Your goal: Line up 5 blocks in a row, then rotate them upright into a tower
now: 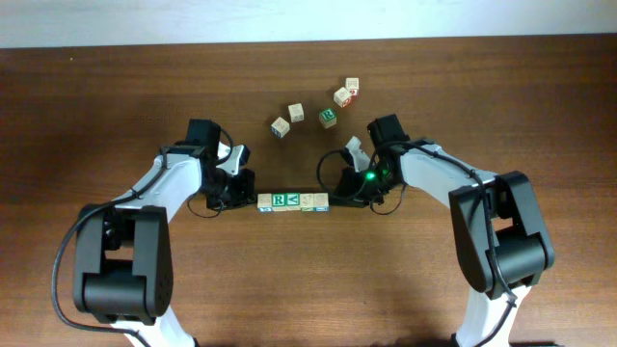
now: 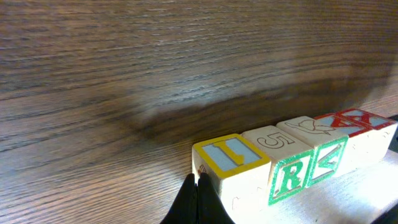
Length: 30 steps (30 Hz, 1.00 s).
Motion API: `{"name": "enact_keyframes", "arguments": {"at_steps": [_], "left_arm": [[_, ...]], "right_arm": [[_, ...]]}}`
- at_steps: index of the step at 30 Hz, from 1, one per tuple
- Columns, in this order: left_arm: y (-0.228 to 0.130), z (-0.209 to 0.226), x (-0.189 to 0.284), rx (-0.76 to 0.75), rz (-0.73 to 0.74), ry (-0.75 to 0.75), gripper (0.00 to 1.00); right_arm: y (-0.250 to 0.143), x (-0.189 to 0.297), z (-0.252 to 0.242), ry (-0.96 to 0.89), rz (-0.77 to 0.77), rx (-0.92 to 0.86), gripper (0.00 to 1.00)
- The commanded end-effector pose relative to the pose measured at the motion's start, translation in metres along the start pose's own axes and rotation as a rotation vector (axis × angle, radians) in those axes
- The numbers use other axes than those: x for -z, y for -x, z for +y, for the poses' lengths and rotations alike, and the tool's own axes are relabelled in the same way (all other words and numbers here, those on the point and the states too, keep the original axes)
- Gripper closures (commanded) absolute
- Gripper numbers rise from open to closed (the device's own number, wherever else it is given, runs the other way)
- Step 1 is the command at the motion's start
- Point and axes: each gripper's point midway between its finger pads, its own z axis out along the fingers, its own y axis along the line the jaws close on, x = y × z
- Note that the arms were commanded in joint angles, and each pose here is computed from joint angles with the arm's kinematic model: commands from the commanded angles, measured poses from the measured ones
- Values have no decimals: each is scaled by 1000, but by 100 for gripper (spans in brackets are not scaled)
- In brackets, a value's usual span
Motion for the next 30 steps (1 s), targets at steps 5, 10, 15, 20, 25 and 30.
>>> {"name": "enact_keyframes", "arguments": {"at_steps": [5,10,15,20,25,30], "left_arm": [[-6,-10,-5,4,25,-50,100],[-6,-10,-5,4,24,-50,100],[-5,-10,-5,2,21,-50,100],[-4,-10,-5,0,18,-51,100],[-3,-10,-5,-2,14,-51,100],[-2,-11,-5,-3,12,-52,100]], "right_arm": [[3,4,39,87,-3,96,96],[6,11,47,98,-18,113,96],[5,18,54,100,-28,124,96],[5,24,61,105,-42,139,96],[4,23,65,106,-33,146,96],[4,19,84,113,-24,193,96]]}}
